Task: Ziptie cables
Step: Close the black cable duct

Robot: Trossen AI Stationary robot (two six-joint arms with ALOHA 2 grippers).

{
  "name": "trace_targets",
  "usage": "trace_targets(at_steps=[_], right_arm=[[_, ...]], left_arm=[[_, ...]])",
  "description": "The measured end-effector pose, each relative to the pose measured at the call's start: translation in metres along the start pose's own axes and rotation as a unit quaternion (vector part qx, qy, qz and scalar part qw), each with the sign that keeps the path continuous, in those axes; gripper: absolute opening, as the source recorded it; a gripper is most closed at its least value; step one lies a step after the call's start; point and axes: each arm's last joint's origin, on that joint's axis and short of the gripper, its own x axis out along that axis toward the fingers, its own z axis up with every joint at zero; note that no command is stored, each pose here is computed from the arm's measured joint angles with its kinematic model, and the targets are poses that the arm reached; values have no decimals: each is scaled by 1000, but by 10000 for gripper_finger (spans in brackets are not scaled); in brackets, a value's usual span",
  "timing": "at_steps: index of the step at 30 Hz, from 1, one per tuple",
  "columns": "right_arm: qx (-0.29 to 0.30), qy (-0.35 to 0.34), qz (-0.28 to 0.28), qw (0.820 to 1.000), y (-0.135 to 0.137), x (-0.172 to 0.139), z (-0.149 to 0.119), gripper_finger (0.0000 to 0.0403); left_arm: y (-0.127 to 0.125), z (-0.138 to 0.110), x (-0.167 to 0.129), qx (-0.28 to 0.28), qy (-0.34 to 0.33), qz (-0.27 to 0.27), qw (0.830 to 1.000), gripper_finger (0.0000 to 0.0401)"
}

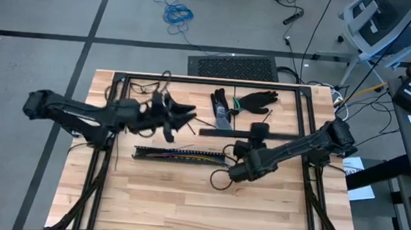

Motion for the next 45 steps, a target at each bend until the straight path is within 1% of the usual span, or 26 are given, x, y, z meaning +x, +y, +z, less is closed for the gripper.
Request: trace_targets(at_steps=[2, 4, 7, 9, 11, 13, 14, 16, 18, 21, 23, 25, 27, 29, 31, 33, 35, 37, 39, 42, 45], right_arm=[[-58, -37, -40, 997, -7, -2, 9, 7], [-103, -67, -94, 988, -15, -7, 18, 7], [-128, -79, -153, 977, -30, -9, 28, 7], [-105, -78, -185, 974, -43, -8, 33, 7], [-43, -86, -214, 972, -56, -8, 37, 7], [25, -95, -206, 974, -67, -9, 43, 7], [41, -95, -196, 975, -71, -7, 45, 7], [40, -91, -183, 978, -73, -6, 48, 7], [26, -89, -185, 978, -74, -5, 50, 7], [9, -92, -176, 980, -72, -8, 50, 7], [-2, -99, -153, 983, -68, -12, 50, 7], [-17, -107, -137, 985, -61, -18, 48, 7], [-44, -111, -131, 984, -54, -24, 44, 7], [-68, -114, -133, 982, -48, -28, 40, 7], [-83, -117, -136, 980, -43, -30, 38, 7], [-85, -117, -135, 980, -42, -31, 38, 7], [-79, -119, -136, 980, -42, -30, 39, 7], [-69, -125, -132, 981, -42, -30, 41, 7], [-75, -127, -131, 980, -41, -31, 43, 7], [-86, -134, -128, 979, -41, -32, 46, 7], [-96, -140, -111, 979, -39, -33, 48, 8]], left_arm=[[7, 7, -6, -35, 9, 13, 999, 157], [14, 11, -10, -82, 26, 18, 996, 157], [24, 14, -12, -164, 50, 18, 985, 157], [27, 16, -13, -209, 65, 3, 976, 157], [29, 18, -13, -245, 68, -9, 967, 157], [30, 19, -13, -276, 66, -9, 959, 157], [31, 19, -12, -285, 67, -10, 956, 157], [31, 19, -13, -297, 84, -25, 951, 157], [31, 18, -13, -301, 115, -51, 945, 157], [34, 17, -13, -316, 156, -81, 932, 157], [35, 19, -14, -317, 168, -98, 928, 157], [35, 21, -16, -302, 174, -111, 931, 157], [35, 20, -17, -284, 178, -115, 935, 157], [36, 16, -18, -266, 192, -105, 939, 157], [40, 10, -20, -238, 221, -85, 942, 157], [44, -1, -24, -205, 267, -60, 940, 157], [48, -10, -27, -175, 309, -41, 934, 159], [51, -15, -29, -154, 331, -36, 930, 166], [51, -17, -30, -143, 342, -45, 928, 178], [48, -13, -30, -136, 352, -75, 923, 203], [41, -2, -30, -96, 362, -111, 921, 228]])
